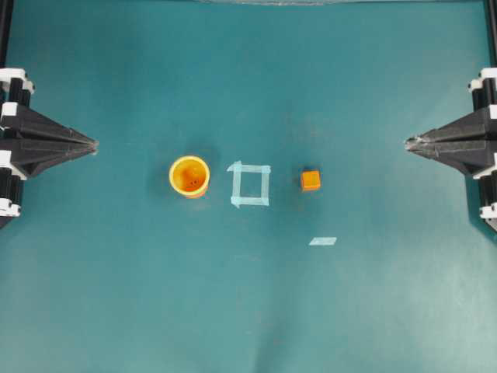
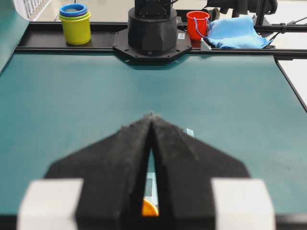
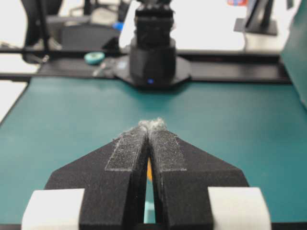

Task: Move the block backward with right arm.
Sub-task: 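Move the right gripper left toward the small orange cube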

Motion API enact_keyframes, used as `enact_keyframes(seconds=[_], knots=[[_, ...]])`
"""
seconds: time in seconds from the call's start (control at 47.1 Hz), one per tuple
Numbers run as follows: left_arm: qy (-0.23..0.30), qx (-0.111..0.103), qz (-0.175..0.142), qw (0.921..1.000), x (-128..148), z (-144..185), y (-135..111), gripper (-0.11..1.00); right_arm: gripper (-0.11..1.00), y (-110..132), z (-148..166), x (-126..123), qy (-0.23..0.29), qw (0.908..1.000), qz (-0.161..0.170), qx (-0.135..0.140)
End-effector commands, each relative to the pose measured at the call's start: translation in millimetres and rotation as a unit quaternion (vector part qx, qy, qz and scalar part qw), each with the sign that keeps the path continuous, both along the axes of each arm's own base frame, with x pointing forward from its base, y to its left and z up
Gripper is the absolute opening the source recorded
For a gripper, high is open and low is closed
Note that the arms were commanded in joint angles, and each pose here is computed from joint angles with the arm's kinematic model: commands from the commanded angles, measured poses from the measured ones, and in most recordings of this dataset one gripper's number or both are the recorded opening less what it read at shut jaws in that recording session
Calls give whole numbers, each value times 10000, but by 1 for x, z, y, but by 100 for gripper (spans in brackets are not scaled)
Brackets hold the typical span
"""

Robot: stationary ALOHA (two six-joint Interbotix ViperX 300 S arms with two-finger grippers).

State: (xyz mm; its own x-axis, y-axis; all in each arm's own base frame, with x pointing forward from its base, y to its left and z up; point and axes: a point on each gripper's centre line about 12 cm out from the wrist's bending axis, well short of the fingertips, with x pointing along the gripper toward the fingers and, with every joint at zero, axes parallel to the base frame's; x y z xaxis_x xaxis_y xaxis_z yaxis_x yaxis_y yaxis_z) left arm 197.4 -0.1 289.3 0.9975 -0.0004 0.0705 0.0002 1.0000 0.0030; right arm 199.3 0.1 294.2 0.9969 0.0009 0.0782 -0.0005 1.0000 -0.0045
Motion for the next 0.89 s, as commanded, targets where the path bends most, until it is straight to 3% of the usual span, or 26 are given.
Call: enact_keyframes(seconds=[0.0, 0.255, 0.467, 0.531, 0.658, 0.743, 0.87], knots=[[-100, 121, -27, 9999, 2, 15, -1, 0, 0, -1, 9, 2, -123, 9999, -32, 7], [130, 46, -25, 9999, -3, 21, -1, 0, 0, -1, 22, 12, 184, 9997, -20, -160], [429, 9, -19, 9991, -7, 17, -1, 0, 2, -6, 21, 23, 698, 9974, -132, -75], [475, 9, -18, 9989, -7, 16, -1, 0, 10, -9, 19, 29, 920, 9956, -189, -52], [498, 1, -25, 9988, -7, 15, -1, 0, 41, -15, 11, 41, 1324, 9907, -315, 2], [498, 1, -18, 9988, -7, 15, -1, 0, 54, -19, 0, 51, 1710, 9845, -384, 26], [498, 1, -25, 9988, -7, 15, -1, 0, 58, -22, -23, 67, 2311, 9721, -393, 21]])
